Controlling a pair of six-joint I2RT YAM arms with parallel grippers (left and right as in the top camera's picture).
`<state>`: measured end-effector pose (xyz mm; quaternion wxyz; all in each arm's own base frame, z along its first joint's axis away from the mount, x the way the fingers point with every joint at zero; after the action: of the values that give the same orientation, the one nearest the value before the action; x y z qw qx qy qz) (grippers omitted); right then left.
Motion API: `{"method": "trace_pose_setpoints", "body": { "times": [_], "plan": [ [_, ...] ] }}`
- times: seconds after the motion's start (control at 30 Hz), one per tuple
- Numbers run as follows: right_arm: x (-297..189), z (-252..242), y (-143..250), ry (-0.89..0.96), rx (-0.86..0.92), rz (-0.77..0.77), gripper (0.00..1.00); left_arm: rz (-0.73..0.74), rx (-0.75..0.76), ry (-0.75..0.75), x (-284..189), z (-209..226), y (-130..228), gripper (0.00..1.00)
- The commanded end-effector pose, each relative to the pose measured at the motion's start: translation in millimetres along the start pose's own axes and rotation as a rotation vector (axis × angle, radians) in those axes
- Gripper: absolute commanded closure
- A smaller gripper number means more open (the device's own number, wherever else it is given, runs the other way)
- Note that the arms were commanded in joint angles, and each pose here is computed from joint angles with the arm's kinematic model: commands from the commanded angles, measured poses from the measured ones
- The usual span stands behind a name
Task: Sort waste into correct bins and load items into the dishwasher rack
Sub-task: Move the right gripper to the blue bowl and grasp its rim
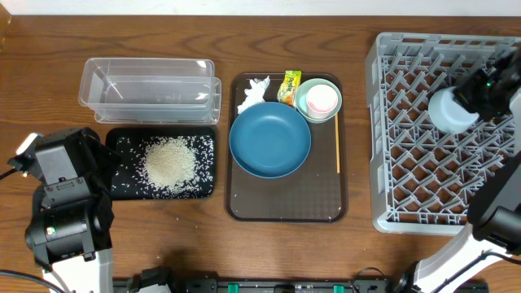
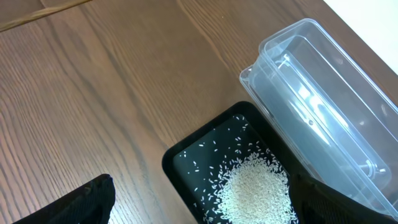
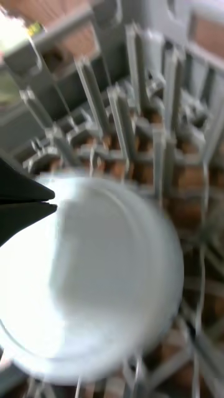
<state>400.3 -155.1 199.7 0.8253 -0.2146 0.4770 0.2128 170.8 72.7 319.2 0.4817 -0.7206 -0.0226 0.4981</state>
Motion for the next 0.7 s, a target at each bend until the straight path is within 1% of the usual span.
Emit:
{"method": "trace_pose_setpoints", "body": {
  "times": [0.0,0.13,0.23,0.3,0.33,0.37,0.43,0.5,0.6,0.67],
  "plan": [
    [-0.9,6.1,1.6,-0.071,-0.020,0.038,0.99,-0.019,-0.020,0.003,-4.5,1.1,-4.6,0.09],
    [-13.7,11.9,1.9,-0.088,-0.028,0.030,0.99,-0.019,-0.020,0.003,-4.5,1.1,-4.6,0.09],
    [-34.9,24.0,6.7,-0.155,-0.084,0.014,0.99,-0.019,-0.019,0.003,-4.5,1.1,-4.6,0.09],
    [-55.2,39.1,15.3,-0.234,-0.174,0.000,0.94,-0.019,-0.020,0.003,-4.5,1.1,-4.6,0.09],
    [-66.9,49.0,22.3,-0.280,-0.238,-0.008,0.89,-0.019,-0.020,0.003,-4.5,1.1,-4.6,0.09],
    [-76.8,57.8,29.6,-0.314,-0.288,-0.014,0.81,-0.019,-0.020,0.003,-4.5,1.1,-4.6,0.09],
    [-97.7,79.1,50.1,-0.377,-0.401,-0.031,0.51,-0.019,-0.020,0.003,-4.5,1.1,-4.6,0.09],
    [-110.6,97.9,71.5,-0.415,-0.491,-0.037,0.35,-0.019,-0.020,0.003,-4.5,1.1,-4.6,0.09],
    [-118.4,131.8,115.2,-0.477,-0.638,-0.004,0.27,-0.019,-0.019,0.003,-4.5,1.1,-4.6,0.09],
    [-112.6,151.7,146.6,-0.489,-0.720,0.040,0.25,-0.019,-0.020,0.003,-4.5,1.1,-4.6,0.09]
  ]
}}
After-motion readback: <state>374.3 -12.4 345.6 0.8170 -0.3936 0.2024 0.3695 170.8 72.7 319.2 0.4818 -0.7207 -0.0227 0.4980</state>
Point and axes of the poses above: each gripper's point midway between its finger pads, its own x axis out along the fingers, its own z axis along the line the jaws close on, y = z × x, the point moved 10 cm from there along -x, back along the fingers, and after that the axes turned 10 degrees about x, right-handed, at the moved point
